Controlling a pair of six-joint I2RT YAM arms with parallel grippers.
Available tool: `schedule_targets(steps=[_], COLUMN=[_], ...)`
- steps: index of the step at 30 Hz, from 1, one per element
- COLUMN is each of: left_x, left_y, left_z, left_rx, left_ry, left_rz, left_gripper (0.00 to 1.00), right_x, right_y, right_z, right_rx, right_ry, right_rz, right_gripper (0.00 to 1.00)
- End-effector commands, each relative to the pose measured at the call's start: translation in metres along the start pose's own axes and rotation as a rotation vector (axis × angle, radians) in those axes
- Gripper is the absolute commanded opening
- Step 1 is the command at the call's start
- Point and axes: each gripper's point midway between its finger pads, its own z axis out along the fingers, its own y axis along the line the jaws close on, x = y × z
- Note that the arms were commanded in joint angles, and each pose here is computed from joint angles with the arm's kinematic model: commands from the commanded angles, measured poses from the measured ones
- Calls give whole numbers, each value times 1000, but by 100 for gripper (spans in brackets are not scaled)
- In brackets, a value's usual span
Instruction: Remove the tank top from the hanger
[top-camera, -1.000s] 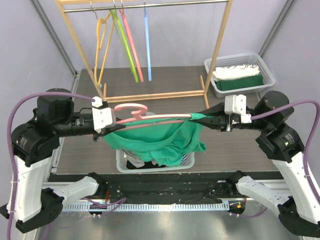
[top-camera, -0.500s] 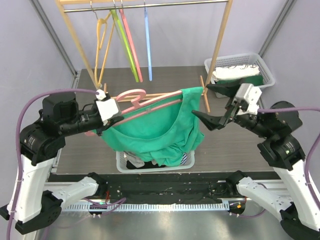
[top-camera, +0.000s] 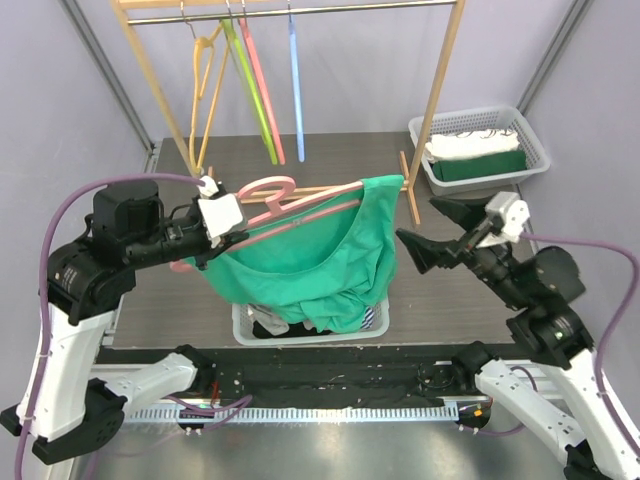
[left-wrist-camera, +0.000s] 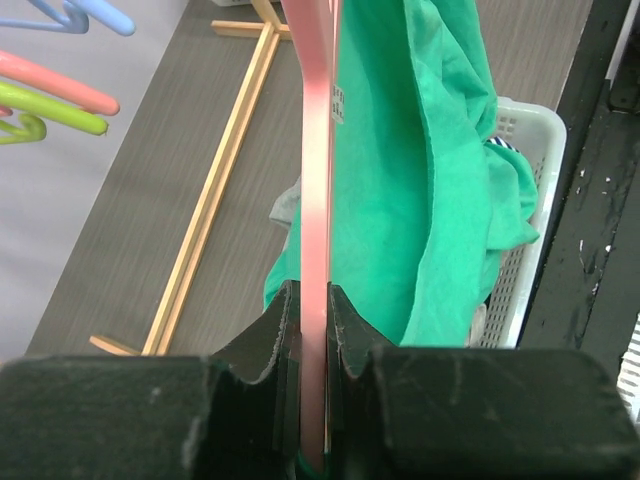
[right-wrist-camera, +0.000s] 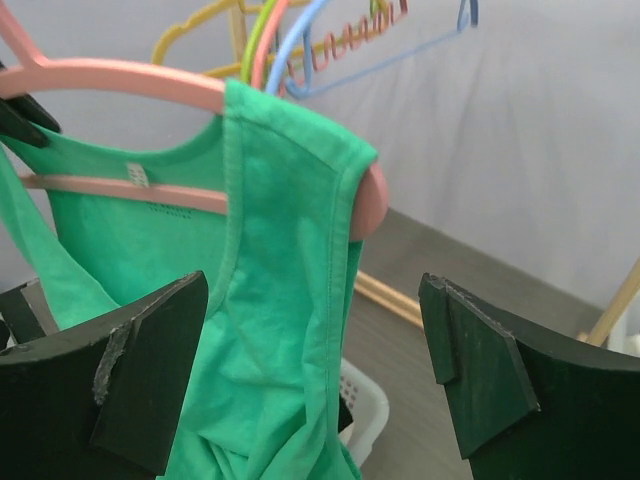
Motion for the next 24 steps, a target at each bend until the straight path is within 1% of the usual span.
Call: schedule_targets(steps=[1,6,11,12,14,15,17,18,19,20,24], left_x=[-20,-19,-19,-19,-19,-18,-17,-17,-16,-15,-13], left_y=[2,2,3,4,5,6,7,8,8,8,11], left_z=[-7,-7,-7,-6,-5,-4,-3,-2,-2,-1,2], left_rx=[2,7,4,3,-1,-2,-4,-7,-9,-7,-15], left_ry=[-67,-68,-65,-61,-62,-59,-53,-52,-50,-46,-37], left_rz=[39,30,26,25,22,18,16,15,17,14,10], left_gripper=[0,0,0,0,0,0,0,0,0,0,0], right_x=[15,18,24,24,28,30,30,29,29,24,3], right_y=[-7,-5,5,8,13,15,19,20,21,22,25], right_z=[23,42,55,55,58,58,58,57,55,51,38], right_rx=[32,2,-66,-78,-110,-118,-141,-141,-144,-148,-144], right_ry=[-26,-54,-59,-68,-55,-49,-40,-33,-30,-38,-54], right_rz=[86,137,190,196,224,233,244,252,253,245,226], right_gripper=[93,86,73,66,57,43,26,10,4,1,1])
